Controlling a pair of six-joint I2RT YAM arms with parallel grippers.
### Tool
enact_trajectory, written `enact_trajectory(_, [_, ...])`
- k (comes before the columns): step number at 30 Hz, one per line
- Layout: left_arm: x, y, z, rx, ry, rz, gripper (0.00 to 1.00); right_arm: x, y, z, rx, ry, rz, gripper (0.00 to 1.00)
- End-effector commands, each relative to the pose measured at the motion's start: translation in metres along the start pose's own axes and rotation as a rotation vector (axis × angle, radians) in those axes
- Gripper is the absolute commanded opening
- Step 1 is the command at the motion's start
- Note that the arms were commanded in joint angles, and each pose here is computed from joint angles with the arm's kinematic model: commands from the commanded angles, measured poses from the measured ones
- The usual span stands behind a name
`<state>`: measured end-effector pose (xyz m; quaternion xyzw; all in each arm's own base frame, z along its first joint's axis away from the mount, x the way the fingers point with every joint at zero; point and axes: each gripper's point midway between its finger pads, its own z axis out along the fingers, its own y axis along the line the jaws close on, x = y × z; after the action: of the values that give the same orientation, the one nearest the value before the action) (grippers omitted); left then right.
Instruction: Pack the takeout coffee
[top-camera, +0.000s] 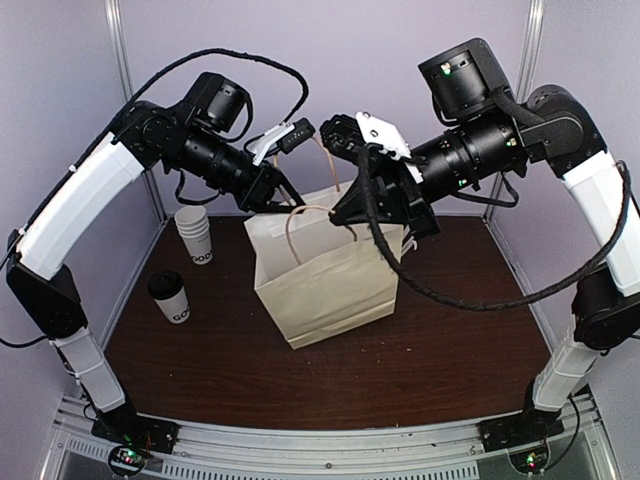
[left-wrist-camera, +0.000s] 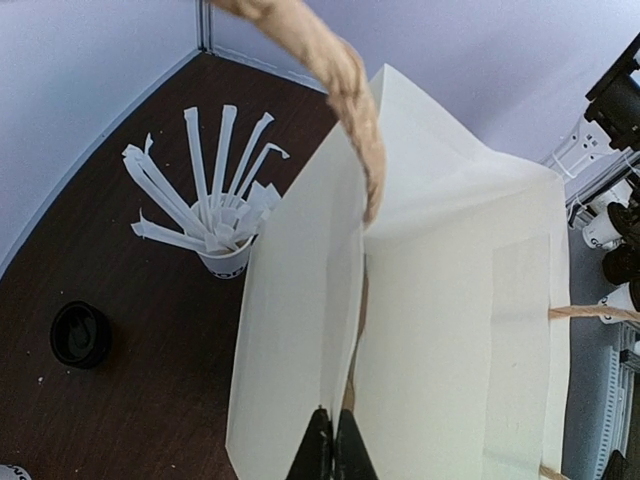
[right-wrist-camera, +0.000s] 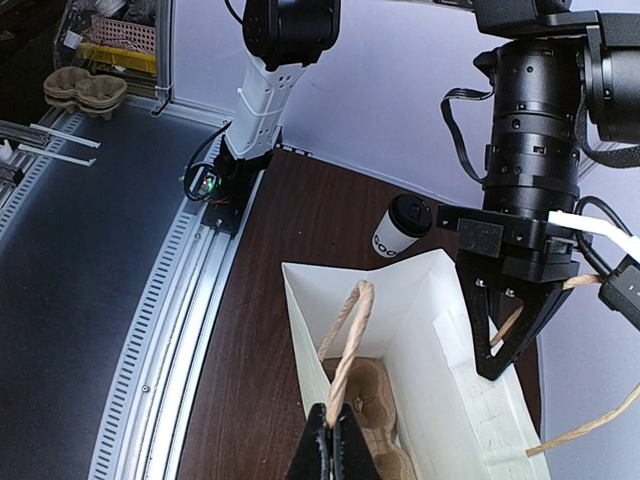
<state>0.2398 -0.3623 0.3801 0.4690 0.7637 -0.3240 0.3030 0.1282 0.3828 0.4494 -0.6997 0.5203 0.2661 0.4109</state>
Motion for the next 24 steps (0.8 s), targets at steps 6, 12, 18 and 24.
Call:
enact_trajectory(6, [-0.006,-0.006,0.002,0.05,-0.021,-0.024,0.0,-0.008,0.005,-0.008,-0.025,-0.035,0.017,0.0])
enact_trajectory(12, [-0.005,-0.007,0.003,0.061,-0.016,-0.042,0.0,-0.009,0.009,-0.007,-0.051,-0.046,0.033,0.0])
enact_trajectory(18, [-0.003,-0.019,0.001,0.123,-0.004,-0.1,0.0,-0.02,0.023,-0.014,-0.123,-0.096,0.047,0.02])
enact_trajectory(24, [0.005,-0.033,-0.001,0.159,0.014,-0.136,0.0,-0.019,0.042,-0.017,-0.208,-0.102,0.037,0.04])
